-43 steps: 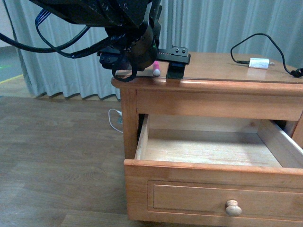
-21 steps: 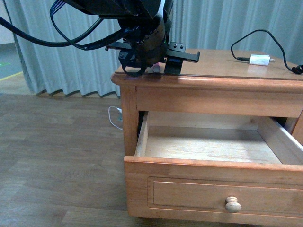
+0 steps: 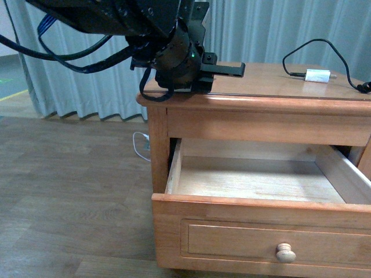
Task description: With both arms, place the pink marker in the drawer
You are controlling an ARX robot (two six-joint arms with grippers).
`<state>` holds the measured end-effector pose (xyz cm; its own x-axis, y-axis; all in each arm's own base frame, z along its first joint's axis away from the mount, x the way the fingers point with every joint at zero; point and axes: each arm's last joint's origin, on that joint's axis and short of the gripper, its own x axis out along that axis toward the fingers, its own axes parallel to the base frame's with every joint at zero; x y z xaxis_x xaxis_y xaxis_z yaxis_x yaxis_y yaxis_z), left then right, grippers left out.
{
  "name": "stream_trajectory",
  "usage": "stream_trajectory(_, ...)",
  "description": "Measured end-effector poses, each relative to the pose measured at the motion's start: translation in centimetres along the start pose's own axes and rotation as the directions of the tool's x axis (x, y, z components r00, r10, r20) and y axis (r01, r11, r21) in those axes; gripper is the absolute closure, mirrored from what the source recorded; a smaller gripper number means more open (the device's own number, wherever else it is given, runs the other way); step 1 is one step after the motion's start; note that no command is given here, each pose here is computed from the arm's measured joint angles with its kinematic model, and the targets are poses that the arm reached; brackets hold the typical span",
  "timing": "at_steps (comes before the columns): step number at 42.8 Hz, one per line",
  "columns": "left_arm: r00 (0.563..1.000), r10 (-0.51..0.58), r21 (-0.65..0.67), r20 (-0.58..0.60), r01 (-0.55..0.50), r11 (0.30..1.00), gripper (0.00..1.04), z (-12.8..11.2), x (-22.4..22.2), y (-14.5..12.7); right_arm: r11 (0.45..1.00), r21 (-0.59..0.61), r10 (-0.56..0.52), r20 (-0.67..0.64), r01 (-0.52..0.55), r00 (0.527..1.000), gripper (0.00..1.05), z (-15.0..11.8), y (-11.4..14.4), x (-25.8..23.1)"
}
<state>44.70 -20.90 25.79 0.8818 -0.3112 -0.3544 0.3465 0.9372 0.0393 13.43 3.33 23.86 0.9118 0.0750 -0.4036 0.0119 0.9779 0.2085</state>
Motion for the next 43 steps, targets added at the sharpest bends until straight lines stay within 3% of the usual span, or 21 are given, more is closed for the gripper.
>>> stream_trajectory(6,0.981,-0.185,0.089,0.059,0.179,0.980,0.90,0.2,-3.2,-0.3,1.000,0.000,0.000,0.000,0.000,1.000,0.08,0.0,0.0,0.0)
stream_trajectory(13,0.926,-0.368,0.225,0.088,0.342,0.912,0.90,0.7,-8.3,-1.0,1.000,0.000,0.000,0.000,0.000,1.000,0.08,0.0,0.0,0.0)
stream_trajectory(18,0.892,-0.451,0.294,0.029,0.423,0.857,0.90,-1.2,-9.4,-1.9,1.000,0.000,0.000,0.000,0.000,1.000,0.08,0.0,0.0,0.0)
stream_trajectory(31,0.919,-0.372,0.333,-0.134,0.395,0.856,0.90,-8.3,-4.5,-5.0,1.000,0.000,0.000,0.000,0.000,1.000,0.08,0.0,0.0,0.0)
stream_trajectory(43,0.934,-0.306,0.311,-0.187,0.352,0.883,0.87,-11.0,-0.8,-6.6,1.000,0.000,0.000,0.000,0.000,1.000,0.08,0.0,0.0,0.0)
